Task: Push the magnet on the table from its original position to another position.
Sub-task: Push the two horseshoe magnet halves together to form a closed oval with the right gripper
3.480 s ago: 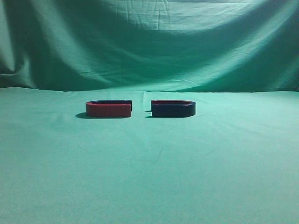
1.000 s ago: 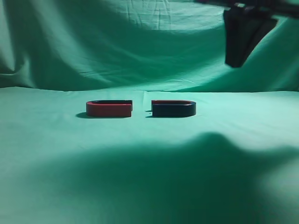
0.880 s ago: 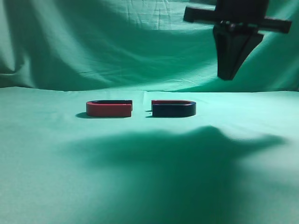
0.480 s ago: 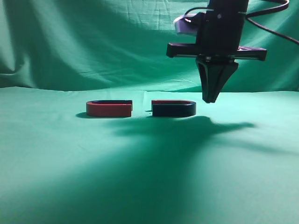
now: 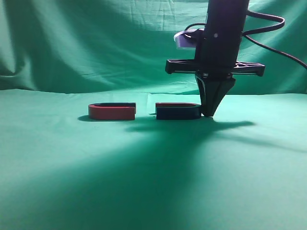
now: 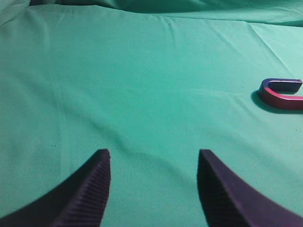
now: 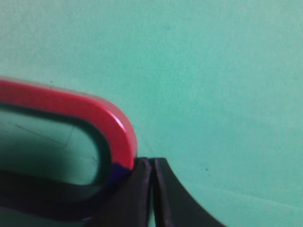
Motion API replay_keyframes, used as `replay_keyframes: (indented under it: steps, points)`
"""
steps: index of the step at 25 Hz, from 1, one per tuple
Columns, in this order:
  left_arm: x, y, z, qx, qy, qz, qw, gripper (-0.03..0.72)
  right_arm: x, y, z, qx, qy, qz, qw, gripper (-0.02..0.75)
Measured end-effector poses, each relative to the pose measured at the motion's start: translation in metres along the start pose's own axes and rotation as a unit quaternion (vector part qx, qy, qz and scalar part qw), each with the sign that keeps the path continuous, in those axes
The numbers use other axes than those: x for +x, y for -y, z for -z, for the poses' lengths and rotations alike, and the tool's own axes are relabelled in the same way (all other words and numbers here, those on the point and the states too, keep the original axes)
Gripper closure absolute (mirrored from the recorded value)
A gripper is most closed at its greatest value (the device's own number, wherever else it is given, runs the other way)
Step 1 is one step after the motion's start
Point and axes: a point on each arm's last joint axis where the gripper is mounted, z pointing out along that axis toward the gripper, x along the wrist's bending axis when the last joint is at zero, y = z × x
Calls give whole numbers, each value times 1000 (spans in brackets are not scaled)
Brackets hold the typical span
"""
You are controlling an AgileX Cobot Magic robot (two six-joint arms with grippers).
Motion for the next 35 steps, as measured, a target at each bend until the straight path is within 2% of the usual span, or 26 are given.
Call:
replay_keyframes:
  steps: [12,22,28,31,35]
  points:
    - [0,0,0,0,0,0,1000,289,2,-6,-1,-30,-13,-8,999,738]
    - [0,0,0,0,0,0,1000,289,26,-5,0,-48,-28,12,998,738]
    - [0,0,0,0,0,0,1000,289,26,-4,1,-35,-22,16,999,738]
    - [0,0,0,0,0,0,1000,289,25,-6,26,-12,-8,21,1000,738]
    - [0,0,0,0,0,0,1000,289,20,-1,85,-3,7,2,1000,738]
